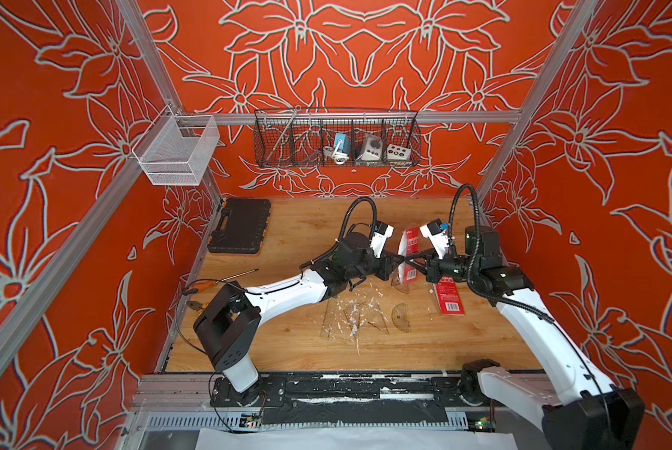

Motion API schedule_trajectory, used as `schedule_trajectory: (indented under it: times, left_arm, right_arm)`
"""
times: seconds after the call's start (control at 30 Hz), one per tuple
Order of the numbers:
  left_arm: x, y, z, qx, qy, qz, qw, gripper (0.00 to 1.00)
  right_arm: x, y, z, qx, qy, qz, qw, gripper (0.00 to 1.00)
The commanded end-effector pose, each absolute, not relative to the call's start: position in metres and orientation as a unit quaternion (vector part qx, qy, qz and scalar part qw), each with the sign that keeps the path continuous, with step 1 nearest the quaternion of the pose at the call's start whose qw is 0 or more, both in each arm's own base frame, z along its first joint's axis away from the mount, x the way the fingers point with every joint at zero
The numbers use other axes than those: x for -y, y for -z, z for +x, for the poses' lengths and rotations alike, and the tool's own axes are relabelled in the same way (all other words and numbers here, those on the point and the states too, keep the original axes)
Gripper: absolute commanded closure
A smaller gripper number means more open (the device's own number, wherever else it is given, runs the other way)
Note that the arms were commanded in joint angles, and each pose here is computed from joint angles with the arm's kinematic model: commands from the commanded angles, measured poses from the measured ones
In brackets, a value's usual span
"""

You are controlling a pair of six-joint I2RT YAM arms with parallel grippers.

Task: Open the ruler set and take out the ruler
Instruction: Take out the ruler from the ruler set bag.

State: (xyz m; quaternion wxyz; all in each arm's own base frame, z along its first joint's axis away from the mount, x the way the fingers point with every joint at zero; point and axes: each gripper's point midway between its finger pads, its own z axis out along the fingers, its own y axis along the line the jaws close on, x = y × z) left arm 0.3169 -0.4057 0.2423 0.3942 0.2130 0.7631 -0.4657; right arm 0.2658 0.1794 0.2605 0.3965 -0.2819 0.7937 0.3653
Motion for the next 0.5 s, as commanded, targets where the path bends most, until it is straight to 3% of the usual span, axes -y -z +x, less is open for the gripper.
schedule_trajectory:
  times: [0.0,0.33,0.47]
  left_arm:
    - [0.4019,-0.2533,0.3214,-0.759,0.458,0.21,0.413,0.99]
    - [0.4056,-0.2599,0.3259,-0.761,0.448,0.219,0.416,0.94]
    - [0.4054,-0.2598,0.3255,-0.759,0.451,0.217,0.416,1.0]
  right_arm:
    - [-0.1791,-0.2621,0.2631,-0.787,-0.368,-0.289,0.403,1.0]
    - [-0.1798,-0.2642,0.2629,-0.784,-0.37,-0.291,0.405,1.0]
    - [-0.1796,-0.2635,0.2638,-0.785,-0.368,-0.291,0.405,1.0]
